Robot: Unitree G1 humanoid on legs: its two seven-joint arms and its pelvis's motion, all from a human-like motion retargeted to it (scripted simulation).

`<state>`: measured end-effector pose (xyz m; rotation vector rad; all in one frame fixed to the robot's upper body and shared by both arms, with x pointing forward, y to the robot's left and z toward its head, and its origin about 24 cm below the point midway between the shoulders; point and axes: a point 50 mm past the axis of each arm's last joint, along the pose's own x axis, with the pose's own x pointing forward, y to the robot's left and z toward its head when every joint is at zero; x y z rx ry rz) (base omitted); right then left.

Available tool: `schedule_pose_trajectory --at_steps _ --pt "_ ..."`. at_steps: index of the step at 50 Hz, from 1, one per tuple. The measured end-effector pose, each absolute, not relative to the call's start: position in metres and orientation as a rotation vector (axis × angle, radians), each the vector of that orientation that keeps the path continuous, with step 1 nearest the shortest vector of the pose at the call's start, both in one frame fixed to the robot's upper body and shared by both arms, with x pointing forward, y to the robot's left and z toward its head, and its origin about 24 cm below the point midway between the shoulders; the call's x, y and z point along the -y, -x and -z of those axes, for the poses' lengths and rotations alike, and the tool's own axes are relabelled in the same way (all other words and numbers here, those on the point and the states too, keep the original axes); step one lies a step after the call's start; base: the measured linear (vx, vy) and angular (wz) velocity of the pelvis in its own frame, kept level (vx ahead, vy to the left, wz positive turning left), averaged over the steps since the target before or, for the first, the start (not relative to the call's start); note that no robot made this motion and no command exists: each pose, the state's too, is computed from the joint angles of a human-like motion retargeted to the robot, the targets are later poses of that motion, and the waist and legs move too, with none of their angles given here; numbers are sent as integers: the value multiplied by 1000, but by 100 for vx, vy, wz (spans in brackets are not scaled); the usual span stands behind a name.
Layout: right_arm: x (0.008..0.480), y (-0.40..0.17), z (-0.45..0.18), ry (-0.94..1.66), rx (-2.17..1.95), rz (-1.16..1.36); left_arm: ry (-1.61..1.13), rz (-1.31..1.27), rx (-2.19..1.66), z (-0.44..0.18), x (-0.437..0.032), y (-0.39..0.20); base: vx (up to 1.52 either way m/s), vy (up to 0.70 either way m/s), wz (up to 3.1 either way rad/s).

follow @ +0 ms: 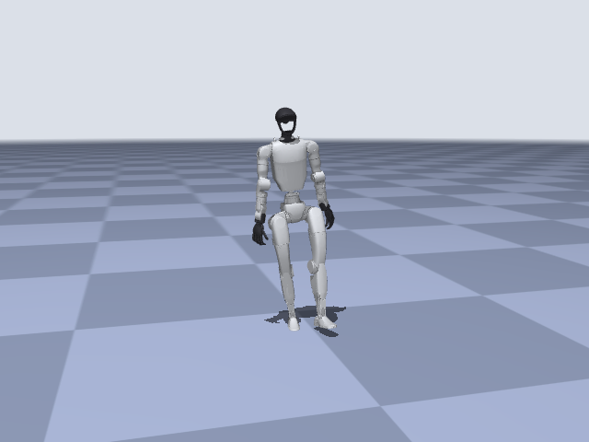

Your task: Upper body actions

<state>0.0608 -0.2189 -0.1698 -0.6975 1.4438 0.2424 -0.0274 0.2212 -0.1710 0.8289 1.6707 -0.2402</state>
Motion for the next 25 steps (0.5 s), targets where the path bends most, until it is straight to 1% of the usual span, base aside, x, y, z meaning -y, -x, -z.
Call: schedule_pose_trajectory --at_steps 8,12,15,19,25 --pt "220 -28 172 710 -1555 -299 -818 241 -1716 169 -223 39 38 7 -7" --pt "218 -27 173 660 -1557 -278 -841 224 -1701 169 -231 26 29 13 -8" --pt "217 -37 172 649 -1522 -278 -865 192 -1647 168 -238 7 15 11 -26" --pt "220 -67 169 745 -1425 -300 -908 181 -1530 167 -245 -27 14 21 -47" --pt "219 -121 159 845 -1206 -272 -992 199 -1369 154 -265 -94 -3 7 28"
